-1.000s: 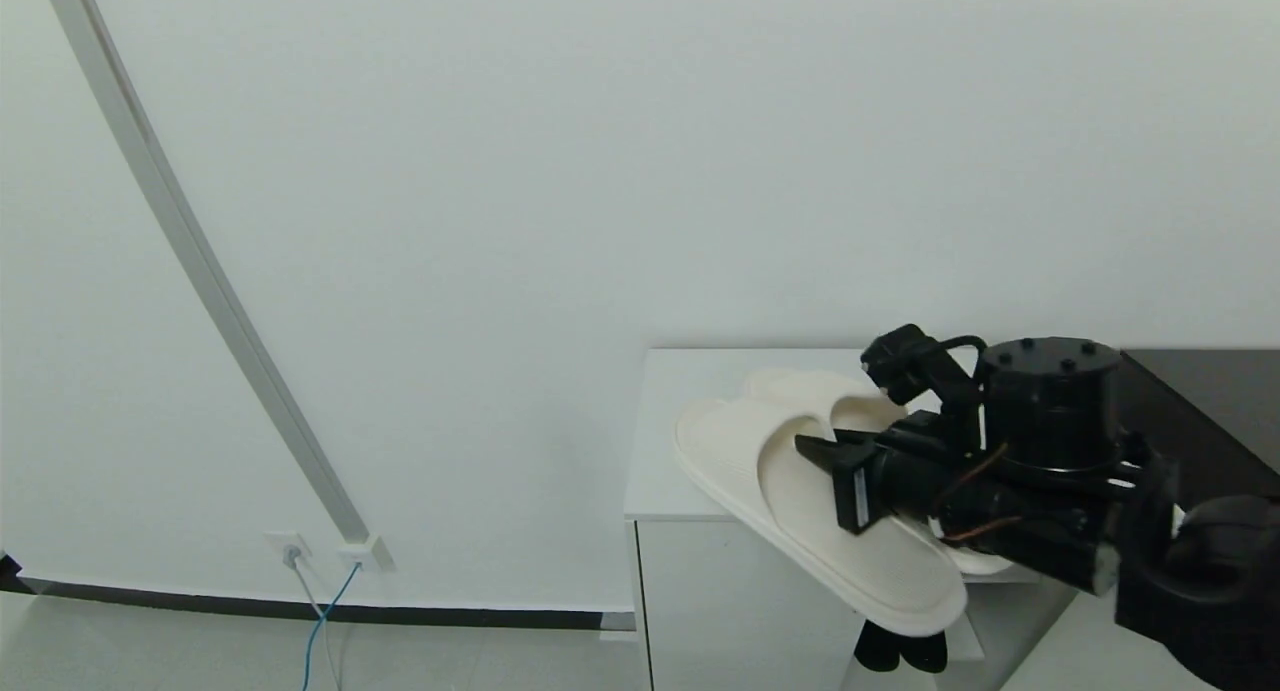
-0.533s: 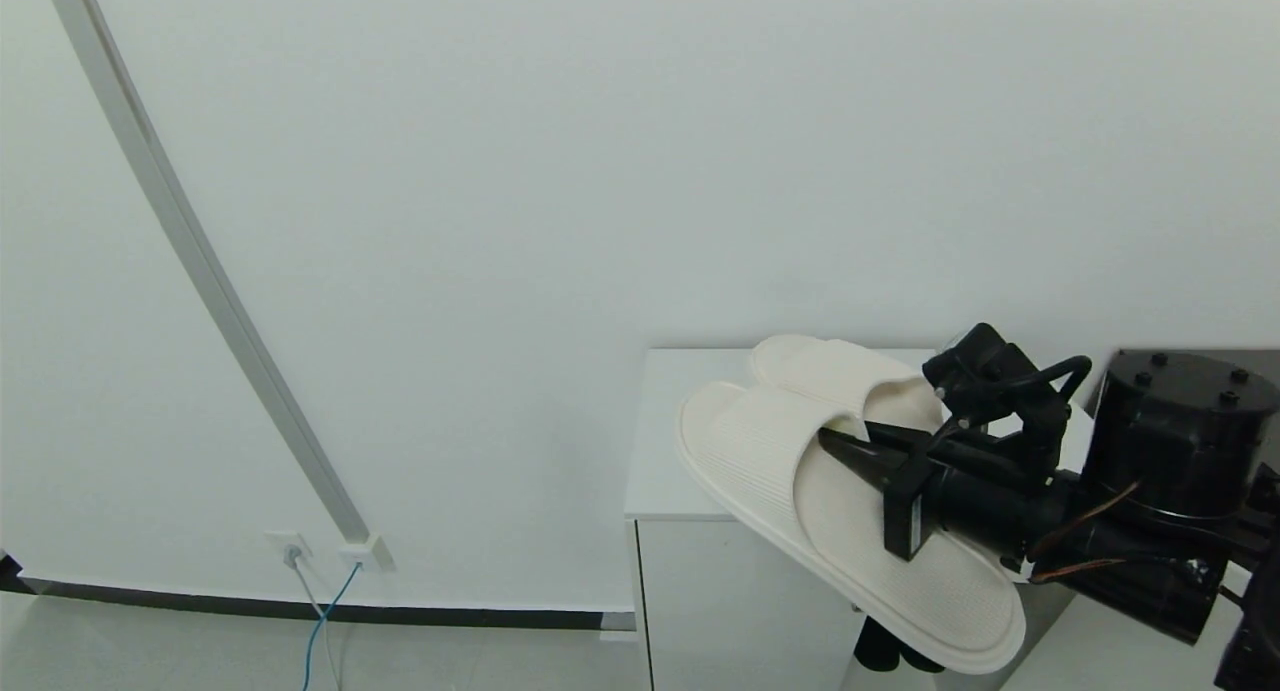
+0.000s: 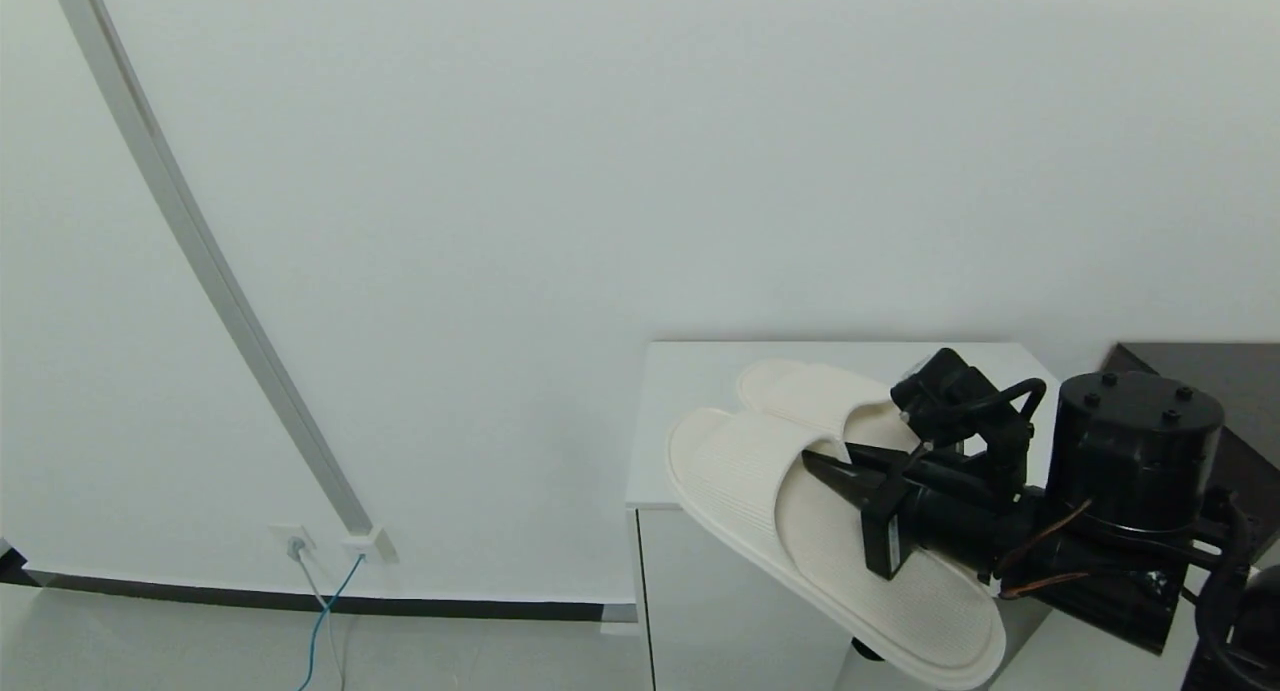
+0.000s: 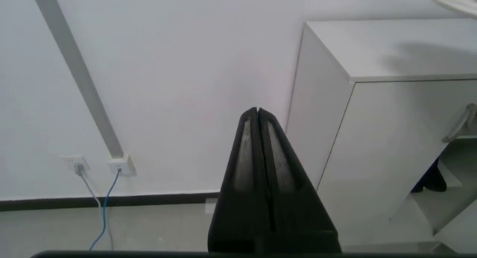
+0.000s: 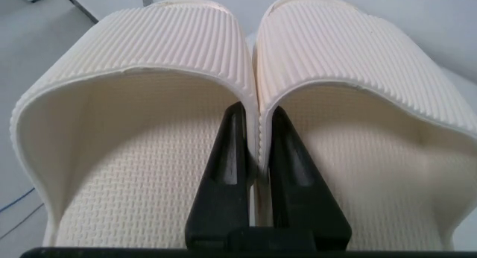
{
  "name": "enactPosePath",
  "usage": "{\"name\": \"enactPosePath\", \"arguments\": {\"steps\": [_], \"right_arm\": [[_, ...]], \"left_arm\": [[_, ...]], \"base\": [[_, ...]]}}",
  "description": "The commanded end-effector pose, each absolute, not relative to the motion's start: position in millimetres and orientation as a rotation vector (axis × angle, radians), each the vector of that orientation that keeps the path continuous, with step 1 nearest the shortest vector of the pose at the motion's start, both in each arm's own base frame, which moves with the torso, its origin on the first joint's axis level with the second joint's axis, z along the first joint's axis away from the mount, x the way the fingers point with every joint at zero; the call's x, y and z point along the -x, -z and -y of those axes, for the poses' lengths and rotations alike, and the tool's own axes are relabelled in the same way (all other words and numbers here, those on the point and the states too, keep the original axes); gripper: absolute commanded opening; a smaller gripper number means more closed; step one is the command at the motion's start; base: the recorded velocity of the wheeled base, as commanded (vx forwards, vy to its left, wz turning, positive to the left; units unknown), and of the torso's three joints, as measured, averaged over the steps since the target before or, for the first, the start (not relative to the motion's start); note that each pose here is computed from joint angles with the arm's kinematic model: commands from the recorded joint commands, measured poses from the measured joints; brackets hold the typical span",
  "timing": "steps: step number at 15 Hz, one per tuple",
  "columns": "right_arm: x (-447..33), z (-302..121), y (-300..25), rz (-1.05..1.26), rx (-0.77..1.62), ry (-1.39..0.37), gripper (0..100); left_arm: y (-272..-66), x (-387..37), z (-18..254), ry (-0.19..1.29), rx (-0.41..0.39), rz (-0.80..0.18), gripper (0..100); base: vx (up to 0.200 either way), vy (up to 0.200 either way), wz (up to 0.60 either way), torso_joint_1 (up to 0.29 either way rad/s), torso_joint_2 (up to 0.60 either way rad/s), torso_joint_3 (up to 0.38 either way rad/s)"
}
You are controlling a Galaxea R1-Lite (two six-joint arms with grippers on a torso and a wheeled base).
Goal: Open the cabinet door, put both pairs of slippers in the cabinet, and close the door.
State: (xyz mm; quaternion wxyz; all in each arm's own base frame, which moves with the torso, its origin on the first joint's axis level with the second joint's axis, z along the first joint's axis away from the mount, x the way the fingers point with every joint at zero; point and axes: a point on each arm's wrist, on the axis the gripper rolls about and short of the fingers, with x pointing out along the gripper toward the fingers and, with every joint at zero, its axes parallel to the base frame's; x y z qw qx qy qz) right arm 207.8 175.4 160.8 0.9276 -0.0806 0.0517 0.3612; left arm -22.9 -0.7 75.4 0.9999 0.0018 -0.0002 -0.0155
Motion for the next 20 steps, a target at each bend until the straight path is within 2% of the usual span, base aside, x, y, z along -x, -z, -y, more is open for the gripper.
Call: {"name": "enactPosePath", "arguments": {"steps": [1,3,20], "right_arm": [[-205.6,-176.8,-157.1,-0.119,0.169,-0.751,0],[-204.2,-175.7,-154.2,-0.131,0.168,-0.753,0],[-206.5,-178.6,-148.2,-0.154,0.175,-0.754,0]], "left_arm": [[-75.5,22.8,0.7,0.026,0.000,0.000,0],[-75.5,22.8,0.6,0.025,0.000,0.000,0],[-75.5,22.8,0.6,0.025,0.000,0.000,0]], "base": [[-0.200,0.000,0.00,0.002,0.00,0.002],[-0.200,0.000,0.00,-0.010,0.00,0.007],[0.000,0.000,0.00,0.000,0.00,0.000]]}}
